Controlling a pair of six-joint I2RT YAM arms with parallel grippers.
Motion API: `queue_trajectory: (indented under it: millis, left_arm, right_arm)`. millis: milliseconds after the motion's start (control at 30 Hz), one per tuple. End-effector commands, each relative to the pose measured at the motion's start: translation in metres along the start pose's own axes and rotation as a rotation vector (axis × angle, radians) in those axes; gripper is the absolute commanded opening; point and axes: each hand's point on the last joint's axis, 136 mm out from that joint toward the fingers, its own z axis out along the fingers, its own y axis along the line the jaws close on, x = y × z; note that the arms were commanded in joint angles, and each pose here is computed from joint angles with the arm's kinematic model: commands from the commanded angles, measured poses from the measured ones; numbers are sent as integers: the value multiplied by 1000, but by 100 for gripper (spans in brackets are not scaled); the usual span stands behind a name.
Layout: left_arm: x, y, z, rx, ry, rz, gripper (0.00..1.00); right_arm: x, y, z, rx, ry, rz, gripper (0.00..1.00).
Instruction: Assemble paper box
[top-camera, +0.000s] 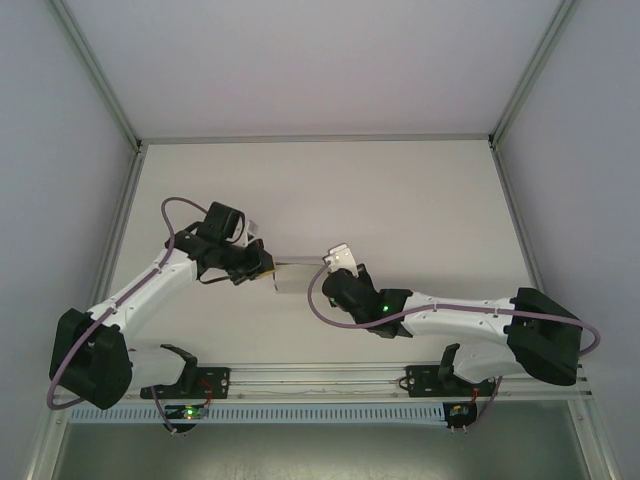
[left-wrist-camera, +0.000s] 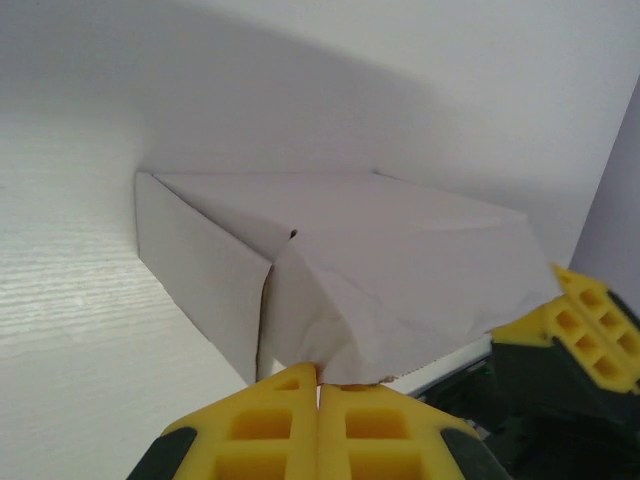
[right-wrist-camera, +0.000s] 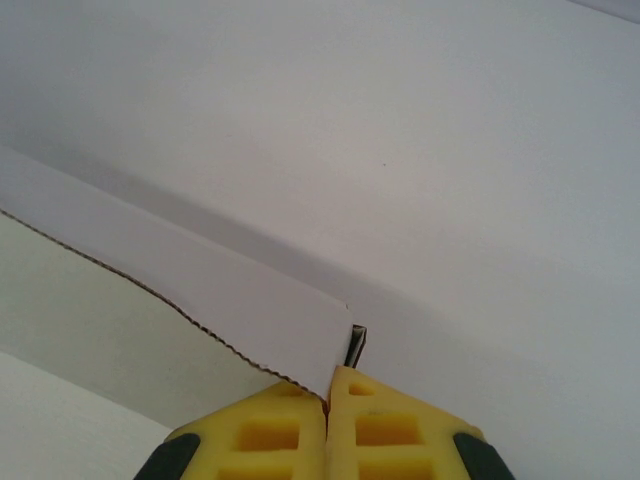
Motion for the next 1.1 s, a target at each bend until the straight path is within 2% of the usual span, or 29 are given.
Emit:
queue_trajectory:
  millis: [0,133,367,467,533,567,600,633,767,833,867,933,967,1000,1067]
  left_arm:
    - [12,35,9,-144,-19,86,0]
    - [21,54,13,-253,-31,148,0]
    - [26,52,23,-271,-16,192,0]
    - [24,55,21,-299,-28,195,0]
    - [26,53,18,-288,-24,194,0]
    - [27,49,17,-269,-25,202,3]
    - [29,44,13,-255,-33,208,16]
    - [28,41,7,-252,-52,218,18]
    - [28,22,-22,-207,-136,257,42]
    - [27,11,-36,-173,-182,268,51]
    - [28,8,-39,-158,-193,266,60]
    - [28,0,-43,-126,-201,273,69]
    - [26,0,-45,-137,-209,268,77]
    - [23,2,-47,-161,-225,255,99]
    - [14,3,-46,-181,-256,220,100]
  right_arm:
    - [70,-6,2,-32,222,-146,0]
    - [71,-4,0,-50,222,-135,0]
    - [70,8,-5,-119,198,-135,1]
    - [70,10,-6,-133,197,-126,15]
    - [67,8,-8,-130,184,-116,16]
    - [64,7,-10,-128,174,-106,17]
    - [61,7,-12,-132,162,-103,19]
    - [58,6,-14,-134,150,-96,24]
    - [45,4,-21,-147,106,-74,45]
    - [37,3,-25,-156,83,-61,46]
    - [34,2,-27,-157,72,-52,47]
    - [27,0,-31,-167,53,-38,49]
    - [25,-1,-32,-165,45,-31,50]
    - [22,-3,-33,-168,34,-23,52]
    - [15,-4,-37,-176,10,-11,55]
